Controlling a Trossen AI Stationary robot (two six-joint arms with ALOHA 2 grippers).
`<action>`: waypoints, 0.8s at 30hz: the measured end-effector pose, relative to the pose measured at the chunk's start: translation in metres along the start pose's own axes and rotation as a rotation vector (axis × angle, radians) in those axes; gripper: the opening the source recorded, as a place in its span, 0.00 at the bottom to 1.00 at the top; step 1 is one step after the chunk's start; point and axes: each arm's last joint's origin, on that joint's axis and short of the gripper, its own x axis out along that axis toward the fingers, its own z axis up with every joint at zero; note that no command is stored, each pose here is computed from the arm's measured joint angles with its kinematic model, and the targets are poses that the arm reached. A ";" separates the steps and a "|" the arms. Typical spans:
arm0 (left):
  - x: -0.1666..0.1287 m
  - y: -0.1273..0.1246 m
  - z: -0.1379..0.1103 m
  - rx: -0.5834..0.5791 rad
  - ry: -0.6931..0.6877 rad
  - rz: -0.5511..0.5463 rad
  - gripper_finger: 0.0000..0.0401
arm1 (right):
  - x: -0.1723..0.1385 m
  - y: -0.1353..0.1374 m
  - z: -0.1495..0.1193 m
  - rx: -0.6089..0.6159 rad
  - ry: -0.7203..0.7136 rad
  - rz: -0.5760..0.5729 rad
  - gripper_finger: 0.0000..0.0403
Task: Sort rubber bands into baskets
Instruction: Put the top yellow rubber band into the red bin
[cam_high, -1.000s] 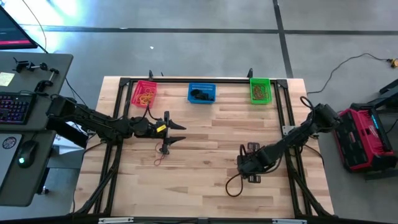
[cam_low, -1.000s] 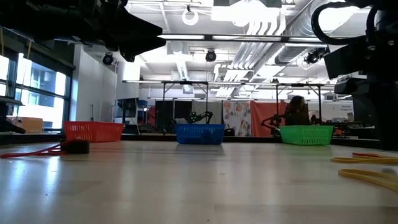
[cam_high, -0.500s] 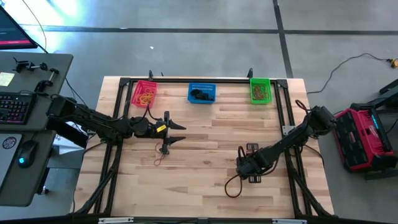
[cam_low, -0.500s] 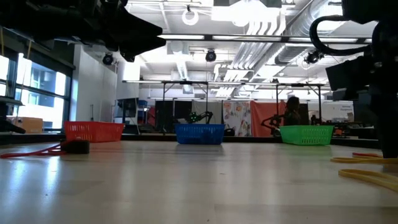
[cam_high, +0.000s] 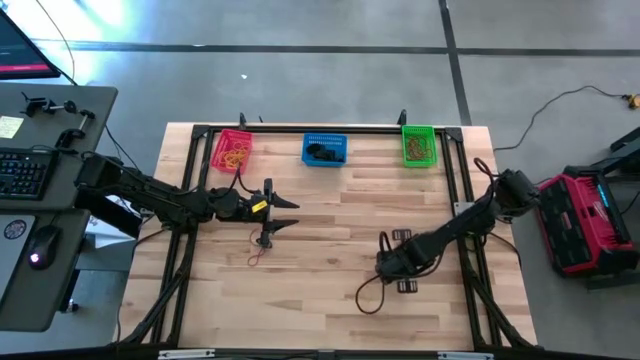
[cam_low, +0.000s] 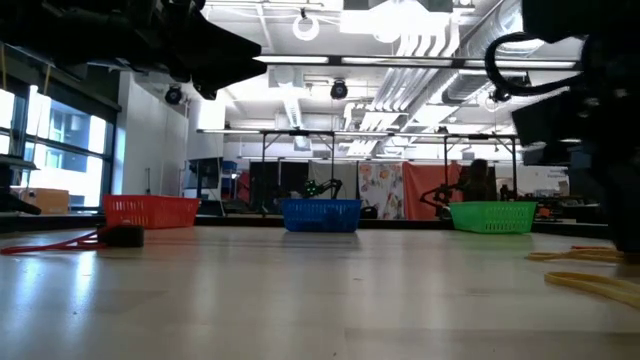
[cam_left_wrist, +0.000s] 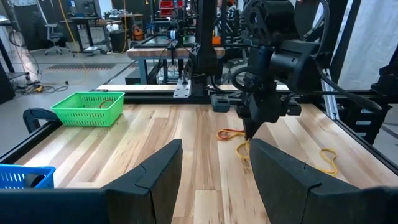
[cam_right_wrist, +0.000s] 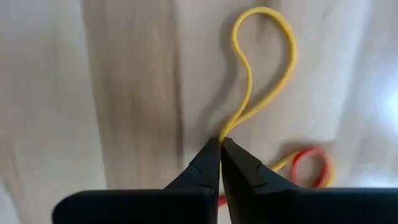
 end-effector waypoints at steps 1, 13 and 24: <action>0.000 0.000 0.000 0.000 0.000 0.000 0.45 | -0.002 0.000 0.002 0.004 -0.011 -0.006 0.01; 0.000 -0.003 0.000 0.035 -0.001 -0.024 0.45 | -0.031 0.005 0.049 0.024 -0.439 -0.104 0.00; -0.001 -0.006 0.000 0.029 -0.002 -0.077 0.45 | -0.045 -0.017 0.082 0.109 -0.733 -0.232 0.00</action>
